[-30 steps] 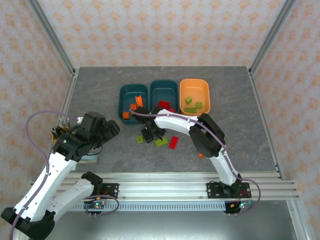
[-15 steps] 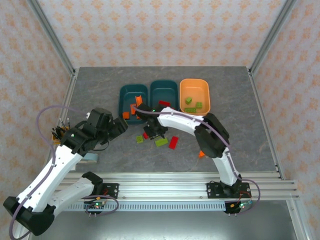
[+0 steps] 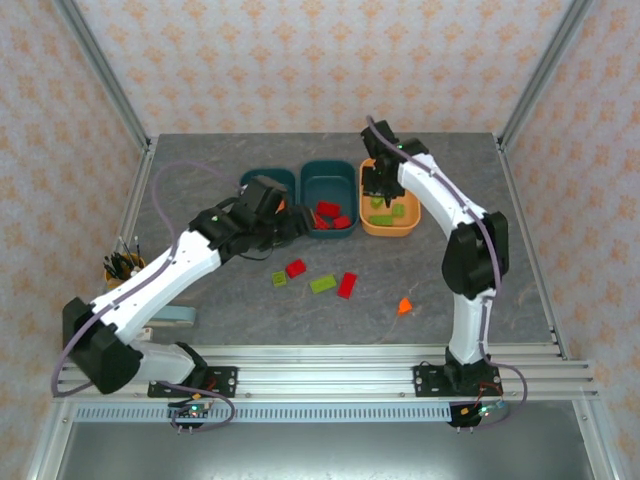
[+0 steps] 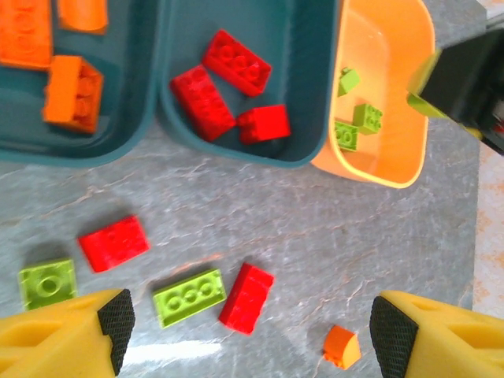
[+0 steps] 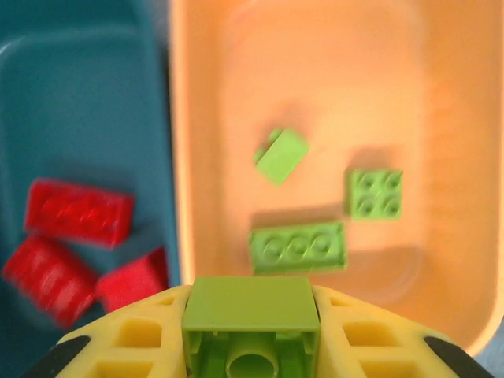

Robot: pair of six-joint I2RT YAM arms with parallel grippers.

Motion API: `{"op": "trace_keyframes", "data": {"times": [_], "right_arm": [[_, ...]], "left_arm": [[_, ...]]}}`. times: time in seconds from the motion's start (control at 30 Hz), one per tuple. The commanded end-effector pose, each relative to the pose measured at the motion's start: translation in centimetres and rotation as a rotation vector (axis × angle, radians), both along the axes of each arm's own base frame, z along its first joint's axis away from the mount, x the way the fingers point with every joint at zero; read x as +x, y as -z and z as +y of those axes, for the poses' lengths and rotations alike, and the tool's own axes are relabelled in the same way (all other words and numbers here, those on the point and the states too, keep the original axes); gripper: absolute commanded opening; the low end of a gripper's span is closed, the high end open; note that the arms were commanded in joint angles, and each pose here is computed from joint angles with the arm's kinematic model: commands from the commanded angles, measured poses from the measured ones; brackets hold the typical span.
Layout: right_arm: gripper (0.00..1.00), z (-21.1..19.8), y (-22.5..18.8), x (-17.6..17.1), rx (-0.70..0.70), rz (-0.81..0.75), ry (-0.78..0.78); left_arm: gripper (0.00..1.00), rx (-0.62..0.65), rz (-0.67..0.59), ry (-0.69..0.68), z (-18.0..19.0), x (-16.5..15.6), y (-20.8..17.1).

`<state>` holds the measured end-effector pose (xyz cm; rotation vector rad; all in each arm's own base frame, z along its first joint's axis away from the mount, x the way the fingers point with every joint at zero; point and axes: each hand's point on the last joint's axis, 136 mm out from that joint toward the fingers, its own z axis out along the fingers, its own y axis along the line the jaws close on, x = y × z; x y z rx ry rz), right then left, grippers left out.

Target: Sort the legos into containers by color

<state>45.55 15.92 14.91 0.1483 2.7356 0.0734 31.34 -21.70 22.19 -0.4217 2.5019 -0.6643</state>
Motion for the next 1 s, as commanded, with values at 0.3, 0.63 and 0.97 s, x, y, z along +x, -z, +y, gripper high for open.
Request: {"op": "trace_keyframes", "data": {"times": [0.3,0.63,0.97], "right_arm": [[0.34,-5.0,7.1,7.7,-0.018,0.113,0.202],[0.57,-4.4,6.1,8.0,0.036,0.099,0.208],[0.59,-3.7,-6.4,3.3,0.086,-0.117,0.166]], "left_arm": [[0.81,-0.01,-0.049,0.085,-4.2,3.3,-1.2],[0.8,0.056,-0.017,0.122,-3.9,2.8,0.3],[0.79,0.134,0.006,0.205,-3.8,0.9,1.4]]}}
